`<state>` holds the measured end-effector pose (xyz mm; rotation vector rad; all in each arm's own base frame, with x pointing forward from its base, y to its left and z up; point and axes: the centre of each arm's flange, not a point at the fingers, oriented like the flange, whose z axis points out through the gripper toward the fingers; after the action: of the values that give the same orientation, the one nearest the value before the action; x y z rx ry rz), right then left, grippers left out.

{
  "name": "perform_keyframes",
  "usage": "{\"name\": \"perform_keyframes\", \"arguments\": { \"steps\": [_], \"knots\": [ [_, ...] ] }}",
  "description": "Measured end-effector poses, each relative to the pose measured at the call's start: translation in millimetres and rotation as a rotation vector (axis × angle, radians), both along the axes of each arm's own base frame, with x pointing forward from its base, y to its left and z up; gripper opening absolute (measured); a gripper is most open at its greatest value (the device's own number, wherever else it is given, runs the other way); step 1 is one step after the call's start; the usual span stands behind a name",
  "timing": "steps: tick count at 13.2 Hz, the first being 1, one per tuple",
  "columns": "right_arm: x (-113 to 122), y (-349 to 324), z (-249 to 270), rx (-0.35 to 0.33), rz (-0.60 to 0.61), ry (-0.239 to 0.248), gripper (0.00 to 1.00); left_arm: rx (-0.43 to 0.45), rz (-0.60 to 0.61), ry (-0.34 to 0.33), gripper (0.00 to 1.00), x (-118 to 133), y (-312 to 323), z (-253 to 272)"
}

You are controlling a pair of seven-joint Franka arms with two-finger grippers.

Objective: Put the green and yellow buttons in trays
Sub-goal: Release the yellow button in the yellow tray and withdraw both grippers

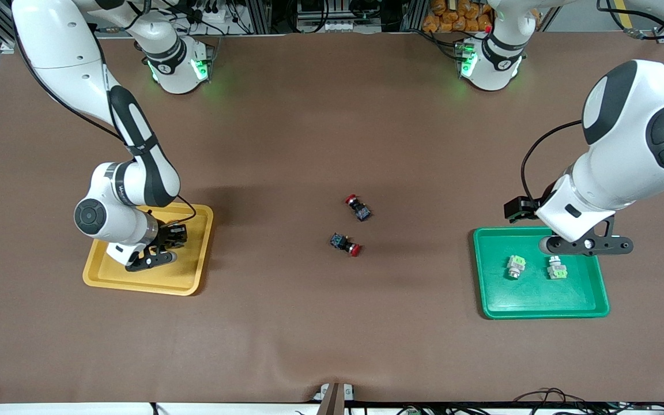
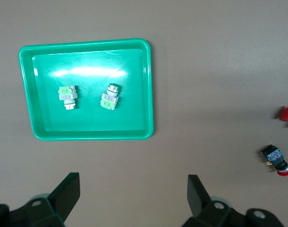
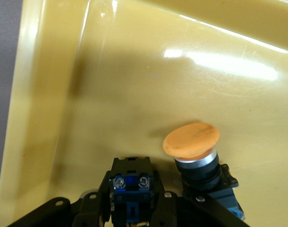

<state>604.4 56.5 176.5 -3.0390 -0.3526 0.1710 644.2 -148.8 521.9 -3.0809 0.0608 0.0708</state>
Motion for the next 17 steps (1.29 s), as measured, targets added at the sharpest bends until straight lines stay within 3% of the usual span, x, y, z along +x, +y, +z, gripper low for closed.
{"name": "perform_keyframes", "arguments": {
  "steps": [1,2,7,9,12,14,17],
  "knots": [
    [0.1,0.1,0.2,0.0,0.0,-0.001,0.35,0.0,0.001,0.0,1.0,0.1,0.5,0.2],
    [0.1,0.8,-0.8,0.0,0.001,-0.003,0.42,-0.001,0.0,-0.002,1.0,0.1,0.3,0.9],
    [-0.9,6.8,-6.1,0.003,0.009,-0.003,0.96,-0.006,0.016,-0.046,1.0,-2.1,26.3,30.3],
    [-0.8,5.9,-5.1,0.003,0.008,0.002,1.0,-0.001,-0.002,-0.058,1.0,-11.7,47.7,51.8],
    [0.2,7.0,23.9,0.018,0.014,0.061,1.0,-0.005,-0.007,-0.015,1.0,-47.3,83.4,70.5],
    [4.0,9.8,71.9,0.039,0.024,0.092,1.0,0.001,0.01,-0.008,1.0,-65.0,119.4,76.0],
    [15.8,6.3,161.5,0.062,0.009,0.083,1.0,-0.015,-0.009,-0.043,1.0,-69.4,158.3,91.4]
  ]
}}
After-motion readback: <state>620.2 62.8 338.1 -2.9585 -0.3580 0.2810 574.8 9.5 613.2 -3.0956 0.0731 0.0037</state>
